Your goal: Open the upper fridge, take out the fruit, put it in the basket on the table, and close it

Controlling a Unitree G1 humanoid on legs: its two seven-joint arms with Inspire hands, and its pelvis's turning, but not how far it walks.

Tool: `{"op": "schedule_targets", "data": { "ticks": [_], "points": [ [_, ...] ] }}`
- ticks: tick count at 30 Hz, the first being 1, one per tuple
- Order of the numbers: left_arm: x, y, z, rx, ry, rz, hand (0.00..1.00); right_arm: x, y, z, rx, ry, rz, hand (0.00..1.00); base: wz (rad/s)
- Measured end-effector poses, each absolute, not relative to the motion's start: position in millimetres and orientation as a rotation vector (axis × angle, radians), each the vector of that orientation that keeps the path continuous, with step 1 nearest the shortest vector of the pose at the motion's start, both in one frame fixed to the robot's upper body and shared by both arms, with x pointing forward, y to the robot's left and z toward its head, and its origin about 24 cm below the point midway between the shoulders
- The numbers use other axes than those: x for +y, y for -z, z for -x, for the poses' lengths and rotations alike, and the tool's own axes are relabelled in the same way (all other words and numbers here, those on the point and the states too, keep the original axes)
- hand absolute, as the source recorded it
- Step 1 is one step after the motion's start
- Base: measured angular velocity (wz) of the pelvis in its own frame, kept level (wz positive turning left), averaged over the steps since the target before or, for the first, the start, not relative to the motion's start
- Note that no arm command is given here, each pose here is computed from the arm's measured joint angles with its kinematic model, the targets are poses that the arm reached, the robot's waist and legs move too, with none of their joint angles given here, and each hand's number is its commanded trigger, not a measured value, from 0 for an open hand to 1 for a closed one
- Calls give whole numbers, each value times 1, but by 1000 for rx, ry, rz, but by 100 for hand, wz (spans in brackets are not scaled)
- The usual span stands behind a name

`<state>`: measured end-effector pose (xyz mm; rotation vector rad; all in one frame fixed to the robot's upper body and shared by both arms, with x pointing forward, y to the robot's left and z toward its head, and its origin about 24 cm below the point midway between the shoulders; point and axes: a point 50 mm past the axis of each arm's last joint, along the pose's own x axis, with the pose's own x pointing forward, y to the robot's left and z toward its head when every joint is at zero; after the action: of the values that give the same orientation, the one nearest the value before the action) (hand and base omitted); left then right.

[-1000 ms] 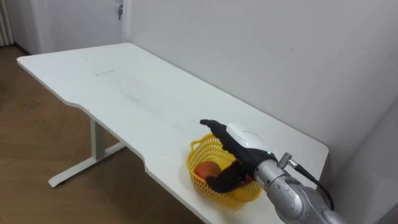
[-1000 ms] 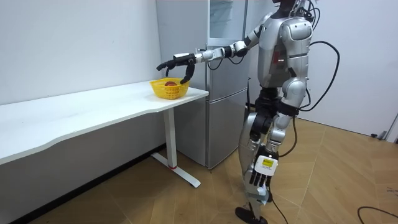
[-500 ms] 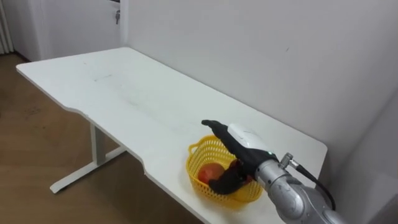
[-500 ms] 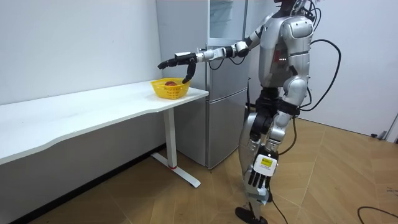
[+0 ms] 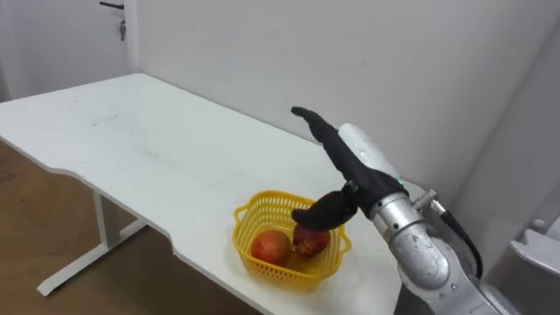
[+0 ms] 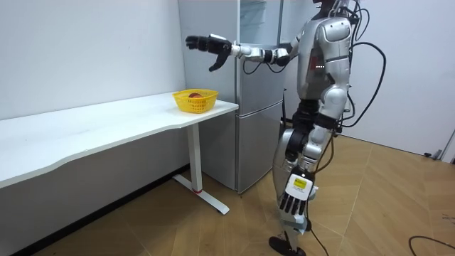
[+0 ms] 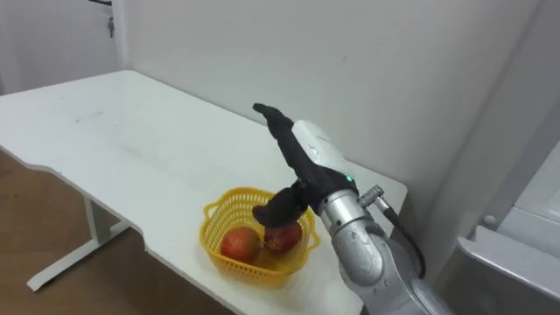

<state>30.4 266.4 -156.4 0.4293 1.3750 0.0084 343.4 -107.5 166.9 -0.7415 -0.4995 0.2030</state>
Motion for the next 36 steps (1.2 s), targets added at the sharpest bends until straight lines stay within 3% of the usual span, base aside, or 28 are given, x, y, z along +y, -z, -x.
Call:
{"op": "schedule_targets", "data": {
  "ticks": [15, 26, 36],
  "points": [
    [253, 161, -12, 1372, -32, -410, 0, -140, -192, -273, -786, 52, 383, 0, -20],
    [249, 164, 2, 1387, -90, -387, 0, -193, -153, -244, -656, 312, 334, 0, -15],
    [244, 165, 9, 1398, -87, -373, 0, -218, -112, -219, -469, 421, 332, 0, -9]
  ]
}}
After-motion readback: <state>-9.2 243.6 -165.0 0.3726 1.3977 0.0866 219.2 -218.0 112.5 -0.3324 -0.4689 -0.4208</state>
